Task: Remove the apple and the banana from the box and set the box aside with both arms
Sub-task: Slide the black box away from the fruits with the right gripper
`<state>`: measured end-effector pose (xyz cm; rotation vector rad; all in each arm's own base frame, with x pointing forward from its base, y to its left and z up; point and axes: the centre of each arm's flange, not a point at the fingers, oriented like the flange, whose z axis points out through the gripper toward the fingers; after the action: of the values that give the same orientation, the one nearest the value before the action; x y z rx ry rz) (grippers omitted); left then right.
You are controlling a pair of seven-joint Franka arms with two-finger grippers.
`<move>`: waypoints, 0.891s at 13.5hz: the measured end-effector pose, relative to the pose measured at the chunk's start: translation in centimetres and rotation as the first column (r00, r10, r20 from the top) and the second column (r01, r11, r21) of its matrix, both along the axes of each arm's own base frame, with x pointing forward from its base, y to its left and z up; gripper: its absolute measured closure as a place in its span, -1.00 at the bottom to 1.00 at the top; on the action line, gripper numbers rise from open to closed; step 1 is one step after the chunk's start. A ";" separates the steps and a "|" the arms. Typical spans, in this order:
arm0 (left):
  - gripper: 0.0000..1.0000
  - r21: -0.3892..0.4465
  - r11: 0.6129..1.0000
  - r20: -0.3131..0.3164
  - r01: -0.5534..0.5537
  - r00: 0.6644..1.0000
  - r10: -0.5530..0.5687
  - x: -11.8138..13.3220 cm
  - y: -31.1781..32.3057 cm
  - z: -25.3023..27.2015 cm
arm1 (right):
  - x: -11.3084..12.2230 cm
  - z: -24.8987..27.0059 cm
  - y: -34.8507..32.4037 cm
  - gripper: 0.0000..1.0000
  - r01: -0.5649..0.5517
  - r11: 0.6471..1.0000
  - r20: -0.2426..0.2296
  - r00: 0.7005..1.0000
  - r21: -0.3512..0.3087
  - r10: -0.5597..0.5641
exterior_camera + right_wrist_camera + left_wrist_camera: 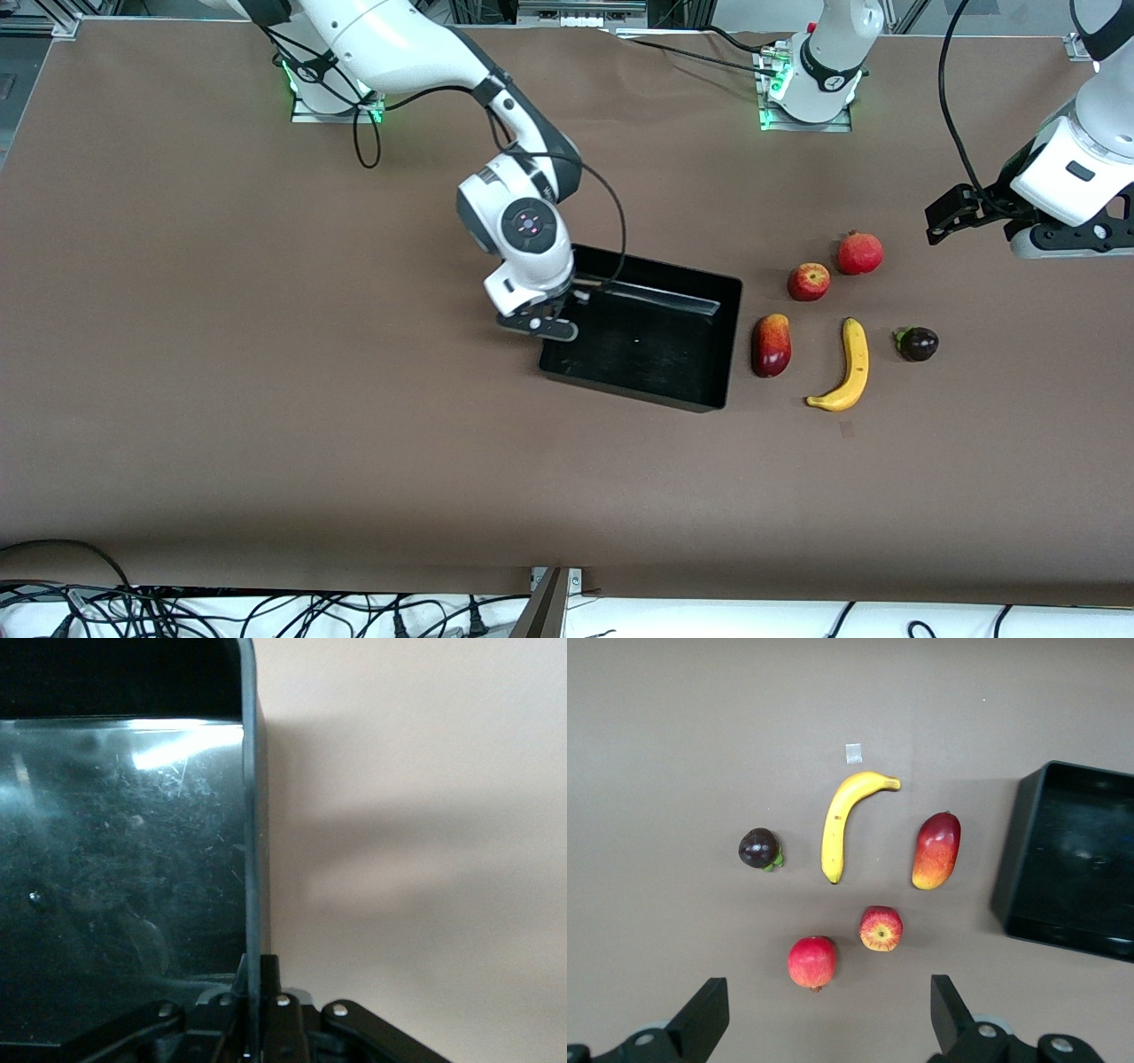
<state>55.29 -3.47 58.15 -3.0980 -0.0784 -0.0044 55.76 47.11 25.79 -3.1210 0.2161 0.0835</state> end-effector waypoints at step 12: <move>-1.00 0.000 1.000 -0.001 -0.002 1.000 0.002 0.0 0.1 0.0 | 7.7 3.2 -40.2 0.91 -0.219 0.975 -0.033 0.975 -0.025 0.218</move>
<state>55.29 -3.34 58.11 -3.0977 -0.0818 -0.0026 63.46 6.88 29.02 -3.1609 -0.1279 0.1296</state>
